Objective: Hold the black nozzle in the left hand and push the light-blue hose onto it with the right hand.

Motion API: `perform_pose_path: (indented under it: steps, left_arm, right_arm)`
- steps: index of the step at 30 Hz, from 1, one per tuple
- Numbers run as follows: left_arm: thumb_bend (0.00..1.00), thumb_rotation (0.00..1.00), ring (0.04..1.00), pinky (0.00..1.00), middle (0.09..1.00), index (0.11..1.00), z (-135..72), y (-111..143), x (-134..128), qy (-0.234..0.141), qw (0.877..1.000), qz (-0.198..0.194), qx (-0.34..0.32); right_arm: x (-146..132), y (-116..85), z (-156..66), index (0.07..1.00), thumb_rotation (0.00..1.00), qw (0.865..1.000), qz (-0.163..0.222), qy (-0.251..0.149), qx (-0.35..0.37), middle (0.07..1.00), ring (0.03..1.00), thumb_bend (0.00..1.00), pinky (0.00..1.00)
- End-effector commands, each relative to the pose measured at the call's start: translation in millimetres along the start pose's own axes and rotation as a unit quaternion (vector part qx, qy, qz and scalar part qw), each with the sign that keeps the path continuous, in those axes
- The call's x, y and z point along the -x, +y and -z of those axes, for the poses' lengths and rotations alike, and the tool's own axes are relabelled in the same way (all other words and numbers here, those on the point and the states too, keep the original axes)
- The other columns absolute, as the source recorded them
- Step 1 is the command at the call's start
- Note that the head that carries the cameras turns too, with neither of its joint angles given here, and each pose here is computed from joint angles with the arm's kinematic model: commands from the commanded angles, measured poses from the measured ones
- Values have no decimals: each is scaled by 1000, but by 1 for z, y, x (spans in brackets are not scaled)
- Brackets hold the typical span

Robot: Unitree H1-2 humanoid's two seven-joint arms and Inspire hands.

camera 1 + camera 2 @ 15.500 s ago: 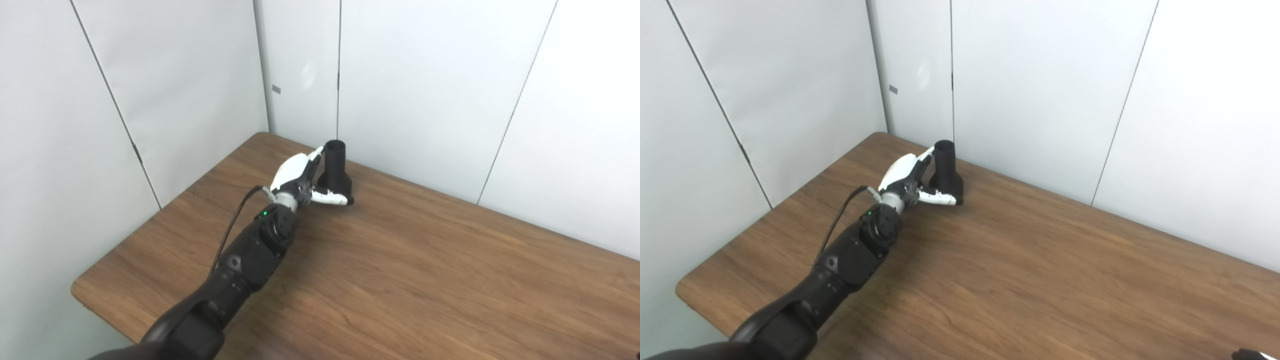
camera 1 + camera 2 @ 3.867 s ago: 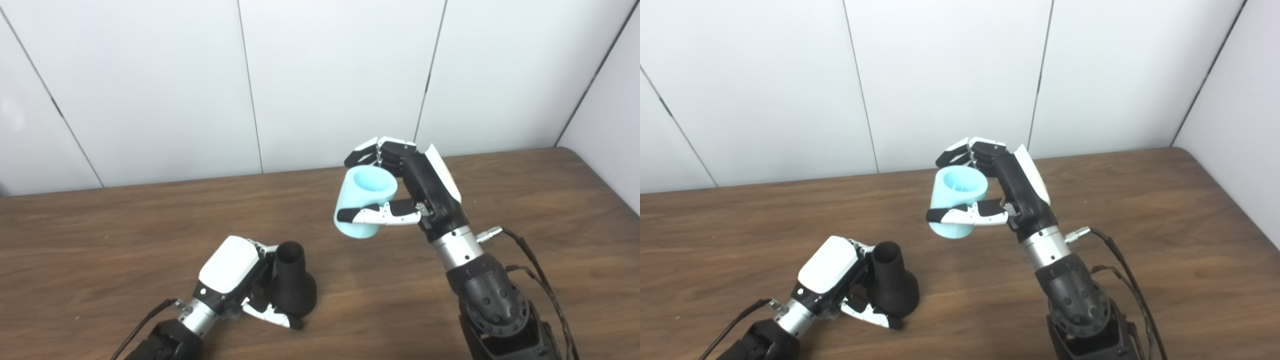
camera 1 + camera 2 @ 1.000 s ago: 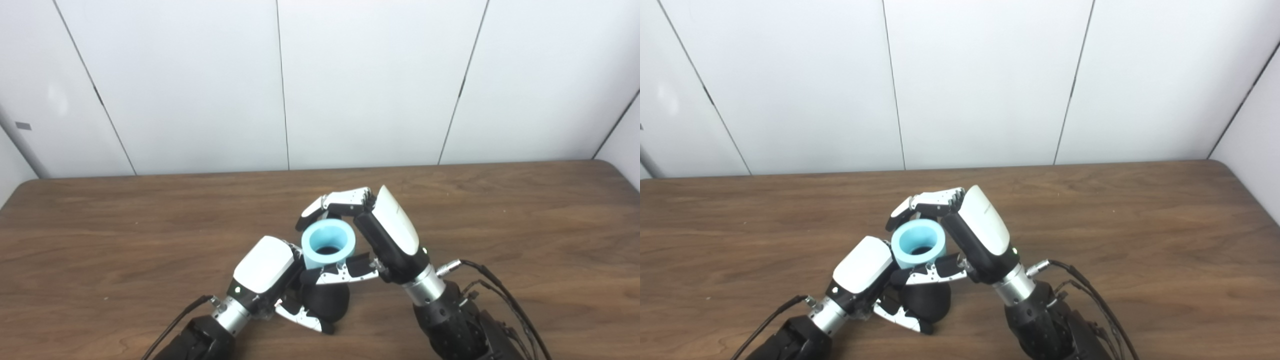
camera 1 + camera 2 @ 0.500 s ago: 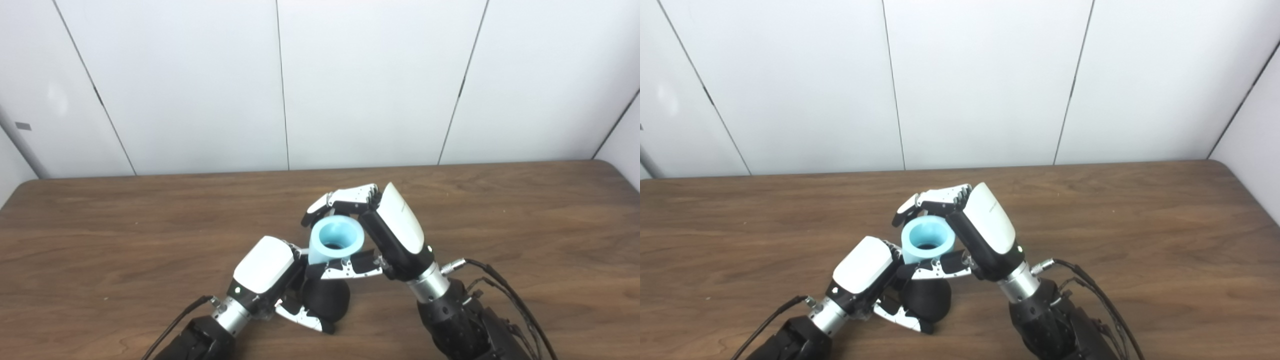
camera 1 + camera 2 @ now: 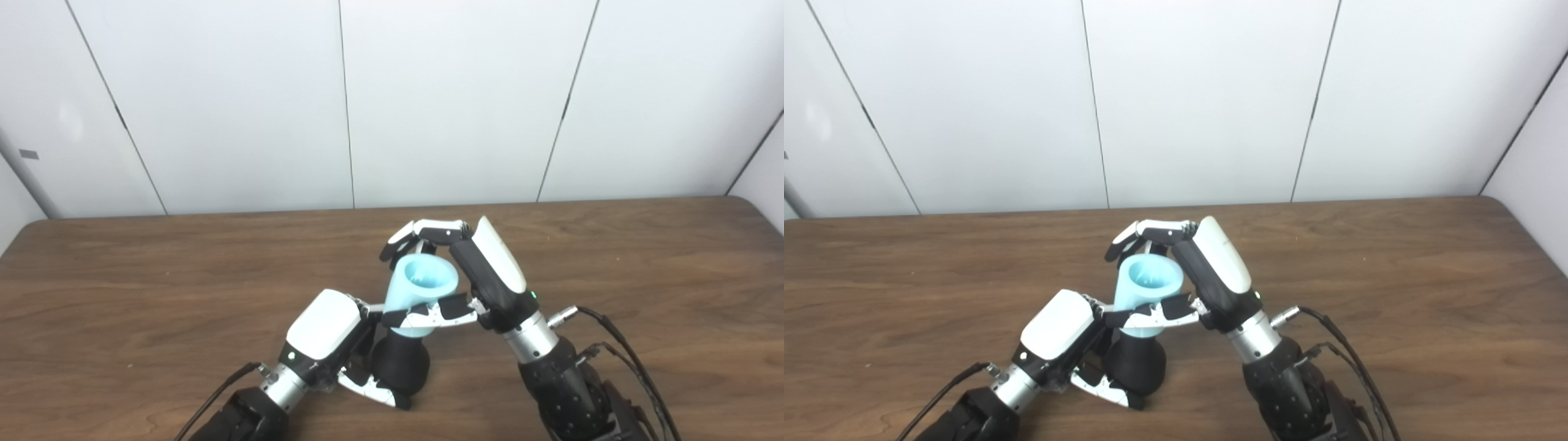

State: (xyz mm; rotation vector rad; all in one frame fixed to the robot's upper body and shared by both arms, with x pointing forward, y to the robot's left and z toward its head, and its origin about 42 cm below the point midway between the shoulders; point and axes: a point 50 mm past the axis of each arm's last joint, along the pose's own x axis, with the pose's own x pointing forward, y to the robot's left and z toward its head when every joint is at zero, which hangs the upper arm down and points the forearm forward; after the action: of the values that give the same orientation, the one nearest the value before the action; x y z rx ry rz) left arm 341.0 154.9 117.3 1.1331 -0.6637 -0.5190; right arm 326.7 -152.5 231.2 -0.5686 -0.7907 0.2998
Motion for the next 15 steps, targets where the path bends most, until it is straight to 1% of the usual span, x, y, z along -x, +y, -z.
perform_pose_path:
  steps: [1, 3, 9, 15]
  left_arm:
    - [518, 40, 111, 72, 173, 481, -14, -51, 38, 31, 997, 51, 50]
    - [518, 40, 110, 71, 173, 481, -14, -51, 38, 31, 997, 53, 48]
    - [518, 40, 112, 73, 177, 481, -15, -52, 37, 33, 996, 60, 49]
    - [518, 40, 117, 76, 184, 481, -14, -53, 37, 31, 997, 59, 49]
  right_arm:
    - [-6, -6, -4, 526, 0, 1000, 3, -8, 4, 445, 214, 523, 159]
    - [-6, -6, -5, 521, 0, 1000, 0, -8, 3, 452, 219, 524, 162]
    - [-7, -4, -6, 525, 0, 1000, -7, -8, -1, 448, 177, 523, 124]
    - [-7, -2, -6, 512, 0, 1000, -9, -13, 0, 461, 220, 526, 159]
